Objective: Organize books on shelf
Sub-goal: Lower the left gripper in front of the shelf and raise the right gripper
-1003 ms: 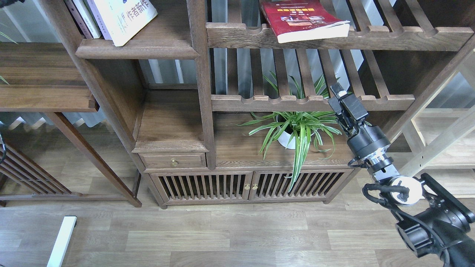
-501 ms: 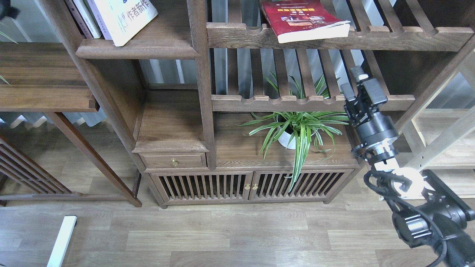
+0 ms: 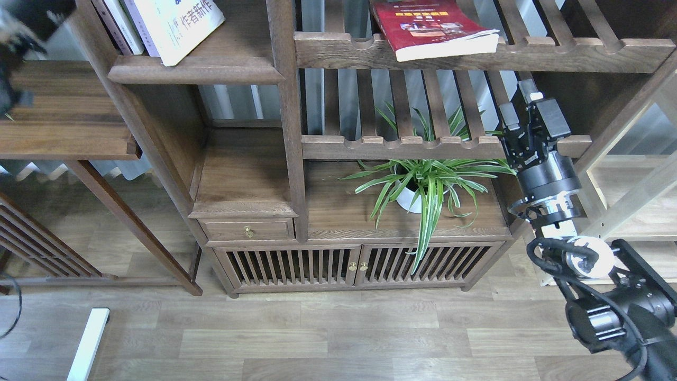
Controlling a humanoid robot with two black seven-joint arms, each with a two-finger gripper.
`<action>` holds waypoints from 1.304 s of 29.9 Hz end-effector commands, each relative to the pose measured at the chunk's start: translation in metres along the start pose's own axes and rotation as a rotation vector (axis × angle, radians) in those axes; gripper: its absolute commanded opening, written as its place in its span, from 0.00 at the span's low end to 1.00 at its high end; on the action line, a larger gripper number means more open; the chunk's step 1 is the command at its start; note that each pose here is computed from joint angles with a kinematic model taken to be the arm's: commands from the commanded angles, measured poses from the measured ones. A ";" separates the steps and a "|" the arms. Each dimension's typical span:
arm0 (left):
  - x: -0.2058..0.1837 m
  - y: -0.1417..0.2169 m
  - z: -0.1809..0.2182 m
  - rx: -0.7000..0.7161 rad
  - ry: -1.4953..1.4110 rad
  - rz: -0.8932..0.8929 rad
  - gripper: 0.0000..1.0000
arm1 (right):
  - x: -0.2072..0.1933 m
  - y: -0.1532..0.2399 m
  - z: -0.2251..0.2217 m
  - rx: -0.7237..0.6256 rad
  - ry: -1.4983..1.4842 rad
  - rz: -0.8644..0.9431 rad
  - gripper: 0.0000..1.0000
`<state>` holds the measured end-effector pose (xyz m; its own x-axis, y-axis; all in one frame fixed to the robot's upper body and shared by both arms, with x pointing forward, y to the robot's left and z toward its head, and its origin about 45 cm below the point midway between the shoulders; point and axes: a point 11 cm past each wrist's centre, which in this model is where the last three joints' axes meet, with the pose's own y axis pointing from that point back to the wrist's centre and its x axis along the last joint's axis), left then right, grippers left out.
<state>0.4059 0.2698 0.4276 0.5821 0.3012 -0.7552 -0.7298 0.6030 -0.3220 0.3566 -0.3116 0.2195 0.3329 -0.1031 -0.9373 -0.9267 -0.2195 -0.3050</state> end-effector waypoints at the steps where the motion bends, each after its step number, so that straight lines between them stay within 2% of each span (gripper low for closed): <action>1: 0.016 0.011 -0.022 -0.037 0.142 -0.038 0.50 | -0.008 -0.001 0.013 -0.020 -0.027 -0.027 0.80; 12: 0.061 0.040 -0.116 -0.115 0.435 -0.033 0.64 | -0.021 -0.009 0.025 -0.041 -0.054 -0.074 0.81; 14: 0.065 0.045 -0.129 -0.124 0.471 -0.034 0.69 | -0.017 -0.010 0.028 -0.047 -0.059 -0.040 0.81; 16: 0.066 0.046 -0.142 -0.133 0.503 -0.045 0.79 | -0.013 -0.012 0.033 -0.050 -0.069 -0.010 0.81; 20: 0.069 0.052 -0.166 -0.112 0.549 -0.033 0.85 | -0.019 -0.027 0.038 -0.059 -0.076 0.002 0.81; 28: 0.062 0.054 -0.233 0.053 0.617 -0.029 0.87 | -0.026 -0.051 0.057 -0.084 -0.115 0.044 0.81; 39: 0.064 0.056 -0.242 0.076 0.623 -0.016 0.88 | -0.040 -0.063 0.065 -0.104 -0.132 -0.007 0.82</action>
<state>0.3147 0.1427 0.2245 0.2578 -0.1854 -0.9482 -0.6795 0.6629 -0.3144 0.3879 -0.2333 0.2582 0.2856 0.0185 -0.9582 -0.9078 -0.3152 -0.2767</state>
